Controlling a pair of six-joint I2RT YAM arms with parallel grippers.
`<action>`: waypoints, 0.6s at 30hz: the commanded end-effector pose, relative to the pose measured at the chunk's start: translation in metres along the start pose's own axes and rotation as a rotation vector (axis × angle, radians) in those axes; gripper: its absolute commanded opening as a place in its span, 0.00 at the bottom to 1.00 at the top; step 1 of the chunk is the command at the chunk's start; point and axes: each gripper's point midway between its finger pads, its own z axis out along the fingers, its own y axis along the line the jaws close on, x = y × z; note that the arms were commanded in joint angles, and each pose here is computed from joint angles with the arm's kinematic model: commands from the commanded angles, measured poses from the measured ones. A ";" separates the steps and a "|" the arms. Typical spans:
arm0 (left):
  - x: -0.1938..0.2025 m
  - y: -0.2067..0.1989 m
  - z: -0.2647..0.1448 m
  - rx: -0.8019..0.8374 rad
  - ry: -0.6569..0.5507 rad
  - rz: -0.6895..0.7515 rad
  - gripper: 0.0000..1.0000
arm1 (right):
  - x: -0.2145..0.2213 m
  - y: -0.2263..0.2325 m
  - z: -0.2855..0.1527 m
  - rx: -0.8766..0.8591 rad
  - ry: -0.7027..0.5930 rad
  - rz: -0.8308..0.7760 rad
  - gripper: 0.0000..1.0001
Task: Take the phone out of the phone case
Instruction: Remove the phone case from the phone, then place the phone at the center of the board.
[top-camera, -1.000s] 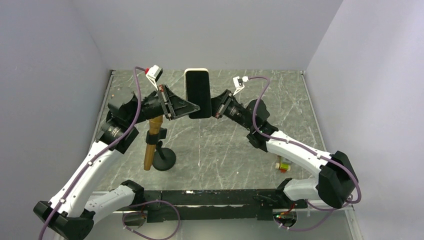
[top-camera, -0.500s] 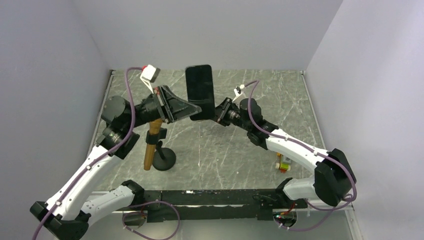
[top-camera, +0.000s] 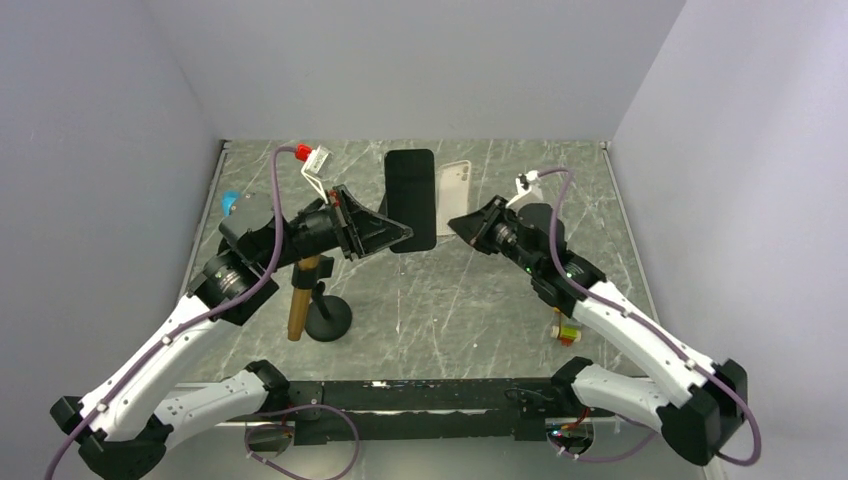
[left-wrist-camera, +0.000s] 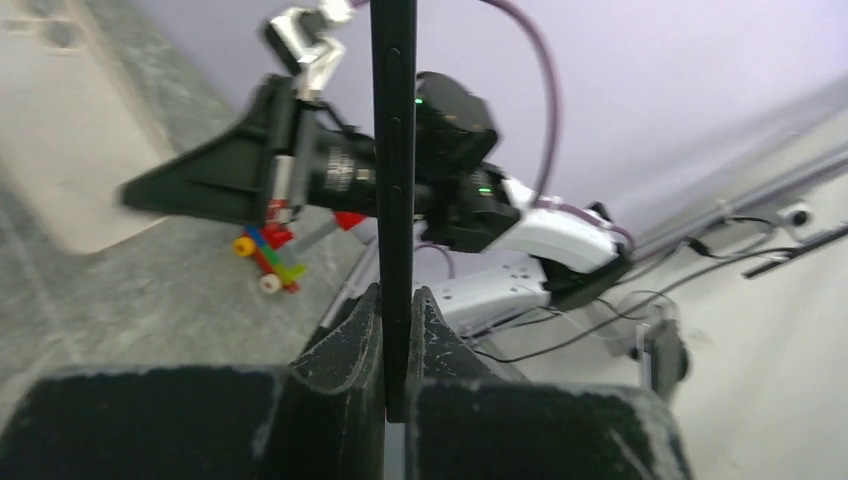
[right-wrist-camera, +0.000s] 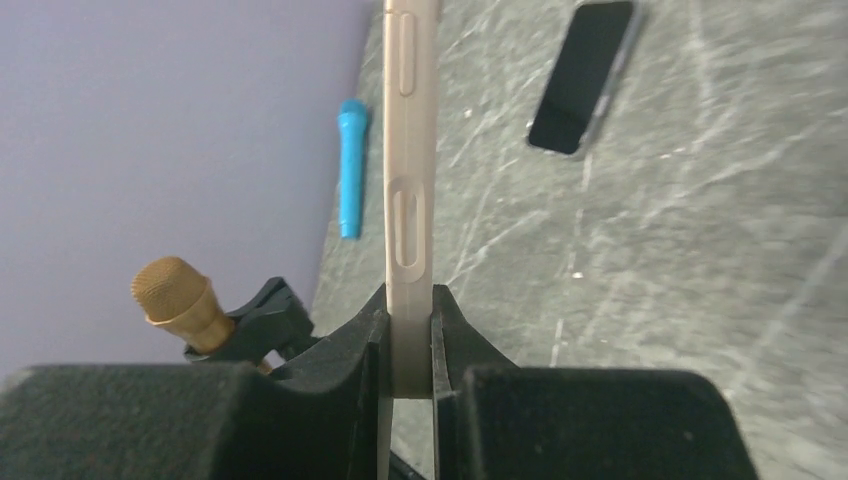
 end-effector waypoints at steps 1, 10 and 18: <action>-0.016 0.013 -0.009 -0.148 -0.088 0.180 0.00 | -0.043 -0.006 -0.038 0.119 -0.149 -0.095 0.00; 0.021 0.100 0.045 -0.415 0.028 0.166 0.00 | -0.092 -0.005 -0.116 0.242 -0.318 -0.178 0.00; 0.057 0.183 0.121 -0.629 0.114 0.054 0.00 | -0.113 -0.005 -0.173 0.296 -0.405 -0.220 0.00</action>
